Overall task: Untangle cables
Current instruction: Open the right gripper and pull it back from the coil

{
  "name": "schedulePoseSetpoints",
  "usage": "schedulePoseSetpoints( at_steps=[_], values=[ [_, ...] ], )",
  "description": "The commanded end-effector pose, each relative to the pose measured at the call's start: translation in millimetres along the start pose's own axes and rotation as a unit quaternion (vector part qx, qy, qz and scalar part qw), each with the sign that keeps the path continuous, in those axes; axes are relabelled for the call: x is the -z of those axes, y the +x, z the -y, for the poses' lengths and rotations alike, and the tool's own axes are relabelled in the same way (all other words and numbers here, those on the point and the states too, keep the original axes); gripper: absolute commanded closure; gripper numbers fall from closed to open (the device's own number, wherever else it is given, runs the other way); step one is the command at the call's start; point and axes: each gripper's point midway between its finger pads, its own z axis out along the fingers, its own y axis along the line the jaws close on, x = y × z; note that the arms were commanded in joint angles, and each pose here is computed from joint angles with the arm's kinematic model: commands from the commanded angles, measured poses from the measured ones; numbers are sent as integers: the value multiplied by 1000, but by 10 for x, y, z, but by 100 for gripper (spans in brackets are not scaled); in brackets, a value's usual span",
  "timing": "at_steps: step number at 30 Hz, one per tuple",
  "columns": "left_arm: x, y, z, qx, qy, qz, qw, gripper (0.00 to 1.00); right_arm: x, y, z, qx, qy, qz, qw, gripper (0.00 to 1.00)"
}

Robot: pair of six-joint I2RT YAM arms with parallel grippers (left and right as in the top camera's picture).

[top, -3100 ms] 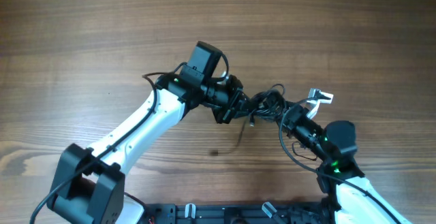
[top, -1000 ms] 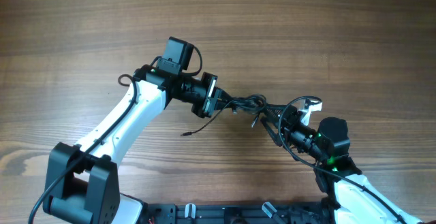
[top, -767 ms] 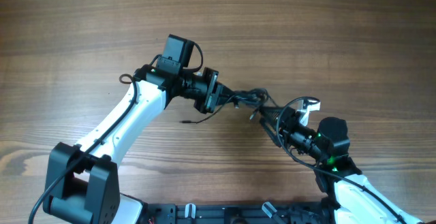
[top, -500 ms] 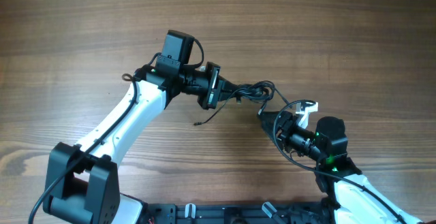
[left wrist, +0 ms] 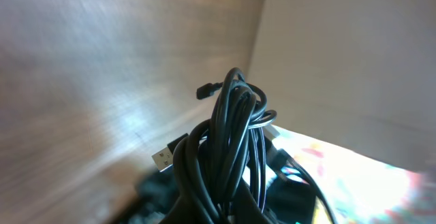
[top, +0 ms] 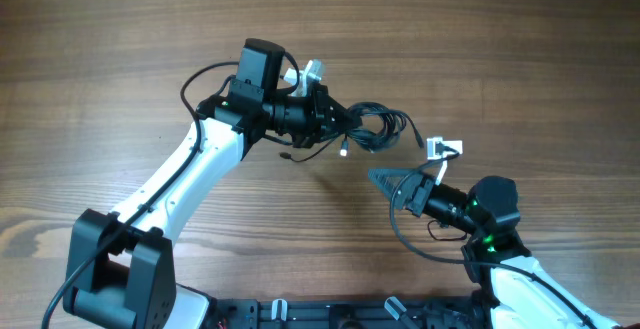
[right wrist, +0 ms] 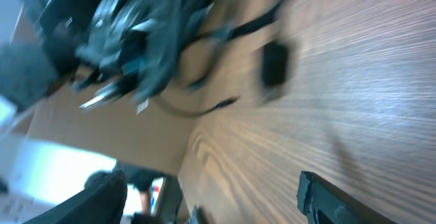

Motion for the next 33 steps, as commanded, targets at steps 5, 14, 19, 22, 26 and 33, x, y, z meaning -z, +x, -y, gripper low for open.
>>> schedulePoseSetpoints(
  at_steps=[5, 14, 19, 22, 26, 33],
  values=[
    [120, -394, -135, -129, -86, 113, 981, 96, 40, 275, -244, 63, -70, -83, 992, 17],
    [173, -510, -242, -183, -129, 138, 965, 96, 10, 68, -194, 38, -45, -29, 998, 11],
    [172, -481, -277, -247, -144, 122, 950, 96, 7, -187, -66, -51, -8, 44, 998, 15],
    [211, -560, -321, -233, -162, 143, 948, 96, 13, -239, -102, -54, -14, 56, 997, 29],
    [349, -760, -461, -36, -178, 236, 955, 96, -12, -194, -125, -29, -16, 48, 998, 30],
    [315, -739, -454, 231, -108, 277, 926, 96, -186, -27, -186, 50, -6, 47, 998, 16]
  ],
)
